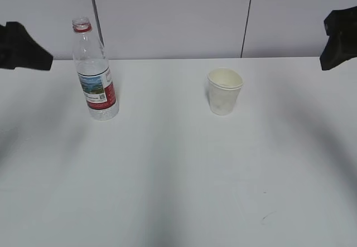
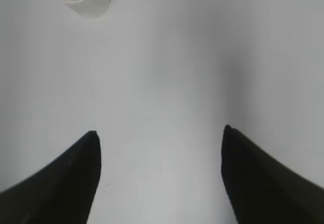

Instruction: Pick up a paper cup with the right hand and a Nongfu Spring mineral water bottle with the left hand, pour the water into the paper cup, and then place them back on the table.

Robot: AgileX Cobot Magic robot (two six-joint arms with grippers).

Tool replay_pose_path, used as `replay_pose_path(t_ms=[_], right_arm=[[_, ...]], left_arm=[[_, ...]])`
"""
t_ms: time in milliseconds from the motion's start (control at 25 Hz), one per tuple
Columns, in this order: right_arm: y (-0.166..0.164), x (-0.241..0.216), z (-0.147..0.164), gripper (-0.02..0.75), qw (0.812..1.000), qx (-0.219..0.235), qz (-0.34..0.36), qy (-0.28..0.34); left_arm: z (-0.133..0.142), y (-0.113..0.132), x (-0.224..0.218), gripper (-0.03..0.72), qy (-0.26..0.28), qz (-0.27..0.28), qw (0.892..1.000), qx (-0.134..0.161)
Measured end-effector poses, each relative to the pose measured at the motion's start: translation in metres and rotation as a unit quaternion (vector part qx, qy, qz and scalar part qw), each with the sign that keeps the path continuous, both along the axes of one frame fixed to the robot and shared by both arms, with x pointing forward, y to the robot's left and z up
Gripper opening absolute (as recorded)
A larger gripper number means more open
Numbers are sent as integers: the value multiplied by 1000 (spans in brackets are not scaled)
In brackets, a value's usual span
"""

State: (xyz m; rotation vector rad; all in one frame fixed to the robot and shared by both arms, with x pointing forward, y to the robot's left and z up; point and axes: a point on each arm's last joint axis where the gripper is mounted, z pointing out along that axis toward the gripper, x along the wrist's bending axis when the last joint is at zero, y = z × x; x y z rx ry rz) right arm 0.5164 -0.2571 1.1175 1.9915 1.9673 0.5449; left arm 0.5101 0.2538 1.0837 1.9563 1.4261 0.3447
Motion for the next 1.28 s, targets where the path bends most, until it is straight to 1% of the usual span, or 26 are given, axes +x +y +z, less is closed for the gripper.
replay_pose_path(t_ms=[40, 120, 160, 200, 240, 320, 360, 440, 560, 720, 840, 880, 1040, 1280], right_arm=[[0, -1, 0, 552, 1000, 1, 1, 5], [1, -2, -1, 552, 1000, 4, 1, 14], [1, -3, -1, 552, 1000, 3, 1, 20], [0, -4, -2, 552, 1000, 2, 1, 26], [0, -5, -2, 552, 1000, 2, 1, 30], [0, -7, -3, 552, 999, 0, 0, 40], [0, -7, -3, 552, 999, -1, 2, 42], [0, -9, -3, 552, 999, -5, 8, 53], [-1, -12, -5, 552, 997, -11, 13, 75], [0, -9, -10, 552, 996, -15, 17, 90], [0, -4, -17, 552, 995, -17, 18, 102], [1, -3, -18, 552, 994, -14, 19, 105], [2, 1, -25, 547, 993, -12, 19, 117], [3, 2, -27, 536, 992, -8, 19, 121]], left_arm=[[-1, 3, 0, 502, 25, -1, 999, 20], [-4, 7, 1, 502, 80, 8, 996, 44], [-5, 10, 1, 502, 107, 16, 992, 60], [-6, 12, 3, 502, 130, 21, 989, 70], [-9, 14, 3, 502, 163, 28, 983, 81], [-12, 18, 6, 502, 207, 52, 972, 93], [-15, 19, 7, 502, 235, 66, 965, 97], [-20, 22, 12, 502, 263, 100, 954, 106], [-27, 26, 18, 502, 277, 129, 945, 118], [-27, 27, 18, 502, 277, 135, 942, 129], [-27, 21, 18, 502, 274, 131, 942, 142], [-27, 16, 18, 502, 274, 128, 943, 142], [-27, -4, 15, 502, 266, 110, 944, 162], [-27, -28, 10, 502, 261, 98, 945, 171]])
